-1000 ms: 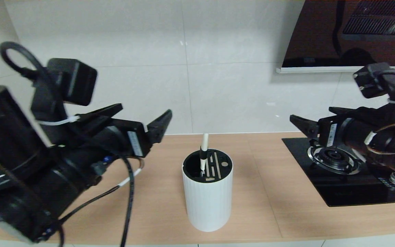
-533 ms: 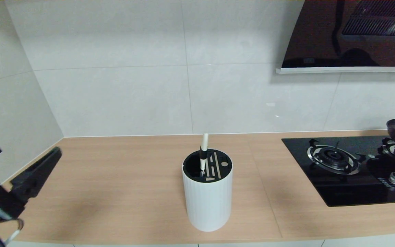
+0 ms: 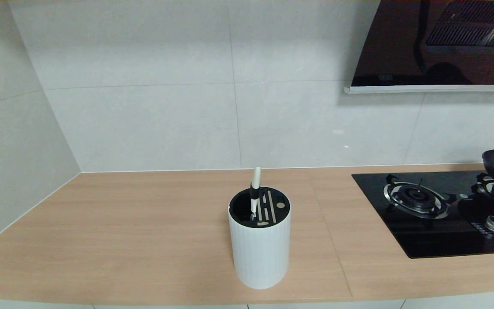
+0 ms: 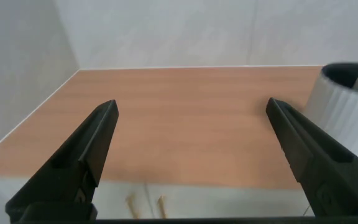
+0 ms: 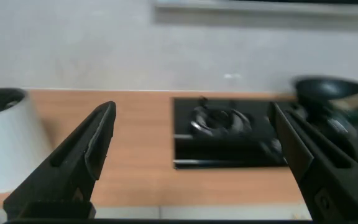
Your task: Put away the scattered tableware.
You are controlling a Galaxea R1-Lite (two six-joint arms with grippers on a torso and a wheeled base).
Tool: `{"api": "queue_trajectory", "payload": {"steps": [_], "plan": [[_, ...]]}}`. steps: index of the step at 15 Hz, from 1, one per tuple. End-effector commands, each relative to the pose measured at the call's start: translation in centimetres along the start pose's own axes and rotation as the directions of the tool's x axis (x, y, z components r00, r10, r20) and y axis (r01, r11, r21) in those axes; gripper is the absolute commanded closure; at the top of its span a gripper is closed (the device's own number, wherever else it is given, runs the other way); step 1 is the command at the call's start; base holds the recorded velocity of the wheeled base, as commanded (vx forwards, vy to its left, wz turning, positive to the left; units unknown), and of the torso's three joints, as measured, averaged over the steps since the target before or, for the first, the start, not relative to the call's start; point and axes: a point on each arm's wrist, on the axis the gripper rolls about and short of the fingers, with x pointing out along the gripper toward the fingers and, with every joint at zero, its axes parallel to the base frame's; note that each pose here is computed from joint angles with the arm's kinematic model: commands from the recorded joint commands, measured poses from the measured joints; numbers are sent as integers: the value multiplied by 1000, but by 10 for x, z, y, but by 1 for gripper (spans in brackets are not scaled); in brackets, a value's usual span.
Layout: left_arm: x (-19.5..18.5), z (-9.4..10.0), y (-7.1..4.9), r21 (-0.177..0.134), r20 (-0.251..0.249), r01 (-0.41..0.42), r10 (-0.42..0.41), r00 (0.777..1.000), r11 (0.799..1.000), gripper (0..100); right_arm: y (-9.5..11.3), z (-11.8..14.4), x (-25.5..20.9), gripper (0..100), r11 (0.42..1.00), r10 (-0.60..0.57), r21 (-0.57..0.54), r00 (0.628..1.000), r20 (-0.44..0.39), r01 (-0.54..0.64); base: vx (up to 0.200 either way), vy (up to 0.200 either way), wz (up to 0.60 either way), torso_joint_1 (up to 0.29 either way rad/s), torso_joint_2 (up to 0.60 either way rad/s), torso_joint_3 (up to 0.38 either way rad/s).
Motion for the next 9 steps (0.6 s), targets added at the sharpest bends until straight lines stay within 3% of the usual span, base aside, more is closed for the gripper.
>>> {"api": "queue_trajectory", "payload": {"steps": [1,3,4,7,9], "plan": [[-14,-5,3,-77,79,-91,97,992,993,0,2,-5,-18,0,992,-116,47,991,70,113,0,0,0,0,0,0],[-19,-7,1,-83,103,-158,166,981,984,0,5,-19,-27,0,993,-117,43,988,100,114,0,0,0,0,0,0],[-26,-15,0,-67,127,-179,186,974,982,0,5,-28,-23,0,990,-139,44,988,69,136,0,0,0,0,0,0],[-20,-33,0,-45,68,-210,212,975,977,0,6,-49,-15,0,988,-156,21,988,21,156,0,0,0,0,0,0],[-13,-53,-3,3,4,-153,153,988,988,0,9,-70,-8,0,997,-70,17,997,-20,70,0,0,0,0,0,0]]}}
